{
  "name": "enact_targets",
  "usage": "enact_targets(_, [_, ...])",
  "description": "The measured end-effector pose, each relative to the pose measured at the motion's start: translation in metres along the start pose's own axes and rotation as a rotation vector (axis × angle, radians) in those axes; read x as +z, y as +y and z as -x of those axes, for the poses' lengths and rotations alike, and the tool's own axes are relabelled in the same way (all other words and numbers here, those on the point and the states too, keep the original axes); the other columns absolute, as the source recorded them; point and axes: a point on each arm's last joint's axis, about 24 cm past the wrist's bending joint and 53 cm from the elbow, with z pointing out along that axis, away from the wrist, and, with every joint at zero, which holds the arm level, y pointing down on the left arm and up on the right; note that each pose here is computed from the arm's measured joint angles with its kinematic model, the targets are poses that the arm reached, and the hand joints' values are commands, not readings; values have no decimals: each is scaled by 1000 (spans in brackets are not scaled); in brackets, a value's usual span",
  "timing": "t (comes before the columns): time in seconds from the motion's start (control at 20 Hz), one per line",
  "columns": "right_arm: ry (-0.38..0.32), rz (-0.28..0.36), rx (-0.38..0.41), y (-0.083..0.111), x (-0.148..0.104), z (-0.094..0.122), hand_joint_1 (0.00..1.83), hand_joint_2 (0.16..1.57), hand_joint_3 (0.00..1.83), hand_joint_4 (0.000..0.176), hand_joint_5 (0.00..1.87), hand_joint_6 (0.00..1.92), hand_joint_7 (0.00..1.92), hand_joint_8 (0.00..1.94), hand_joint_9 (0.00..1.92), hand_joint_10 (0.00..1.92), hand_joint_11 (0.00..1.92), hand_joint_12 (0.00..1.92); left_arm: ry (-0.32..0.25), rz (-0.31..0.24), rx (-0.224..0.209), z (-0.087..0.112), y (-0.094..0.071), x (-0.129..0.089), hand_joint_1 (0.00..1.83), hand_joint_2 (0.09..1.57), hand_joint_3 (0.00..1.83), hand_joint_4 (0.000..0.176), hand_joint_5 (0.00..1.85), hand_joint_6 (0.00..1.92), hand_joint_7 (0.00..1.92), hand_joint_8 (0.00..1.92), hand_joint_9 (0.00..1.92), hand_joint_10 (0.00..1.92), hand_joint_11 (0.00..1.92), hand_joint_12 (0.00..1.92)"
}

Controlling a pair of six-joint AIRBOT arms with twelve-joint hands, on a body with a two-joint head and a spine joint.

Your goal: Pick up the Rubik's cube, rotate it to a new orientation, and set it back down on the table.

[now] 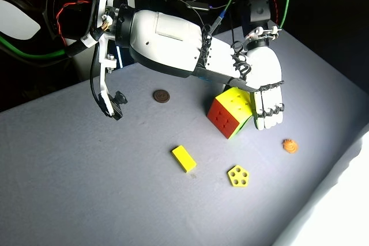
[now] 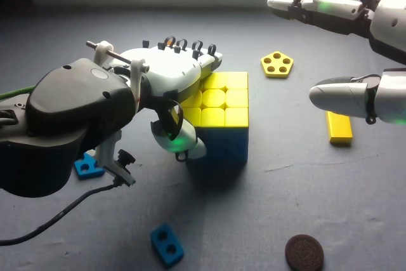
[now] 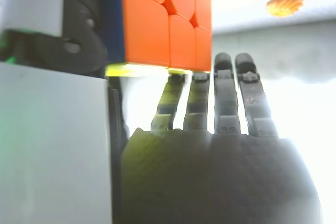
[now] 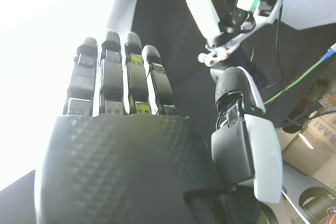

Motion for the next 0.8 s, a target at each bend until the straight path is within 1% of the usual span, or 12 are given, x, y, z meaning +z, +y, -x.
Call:
enact_targets(0.15, [0, 0, 0, 0, 0, 0, 9, 1265, 1, 0, 66, 5, 167, 0, 157, 3, 0, 122, -1, 4, -4, 0, 1, 2, 966, 952, 0, 0, 0, 0, 0, 0, 0, 0, 0, 0])
enact_targets(0.2, [0, 0, 0, 0, 0, 0, 25, 1263, 0, 0, 73, 8, 174, 3, 159, 4, 0, 115, 2, 3, -7, -2, 0, 2, 945, 959, 0, 0, 0, 0, 0, 0, 0, 0, 0, 0])
enact_targets(0.25, [0, 0, 0, 0, 0, 0, 7, 1267, 1, 0, 68, 5, 172, 2, 151, 1, 0, 62, 5, 1, -8, -3, -2, 3, 943, 965, 2, 0, 0, 0, 0, 0, 0, 0, 0, 0])
enact_targets(0.3, [0, 0, 0, 0, 0, 0, 24, 1262, 0, 0, 74, 6, 181, 3, 163, 6, 0, 109, 6, 0, -9, -3, -2, 3, 945, 968, 3, 0, 0, 0, 0, 0, 0, 0, 0, 0])
enact_targets(0.4, [0, -1, 1, 0, 0, 0, 47, 1258, 0, 0, 86, 10, 187, 4, 157, 3, 0, 118, 6, 1, -11, -4, -2, 3, 968, 967, 2, 0, 0, 0, 0, 0, 0, 0, 0, 0])
enact_targets(0.45, [0, -1, 1, 0, 0, 0, 37, 1261, 0, 0, 88, 11, 189, 5, 156, 2, 0, 118, 7, 1, -12, -5, -3, 3, 947, 955, 0, 0, 0, 0, 0, 0, 0, 0, 0, 0])
enact_targets(0.55, [0, -3, 7, -1, -1, -1, 19, 1269, 2, 0, 56, 2, 160, 0, 141, 0, 0, 80, 9, 0, -13, -5, -3, 3, 960, 952, 0, 0, 0, 0, 0, 0, 0, 0, 0, 0])
enact_targets(0.6, [4, -10, 19, -2, -1, -2, 3, 1274, 3, 0, 40, 2, 136, 0, 114, 0, 0, 15, 9, 3, -17, -5, -2, 3, 953, 956, 0, 0, 0, 0, 0, 0, 0, 0, 0, 0])
enact_targets(0.8, [2, -13, 23, -3, -1, -2, 12, 1267, 0, 0, 56, 9, 165, 11, 150, 17, 19, 14, 10, 7, -16, -6, -1, 3, 960, 944, 0, 0, 0, 0, 0, 0, 0, 0, 0, 0])
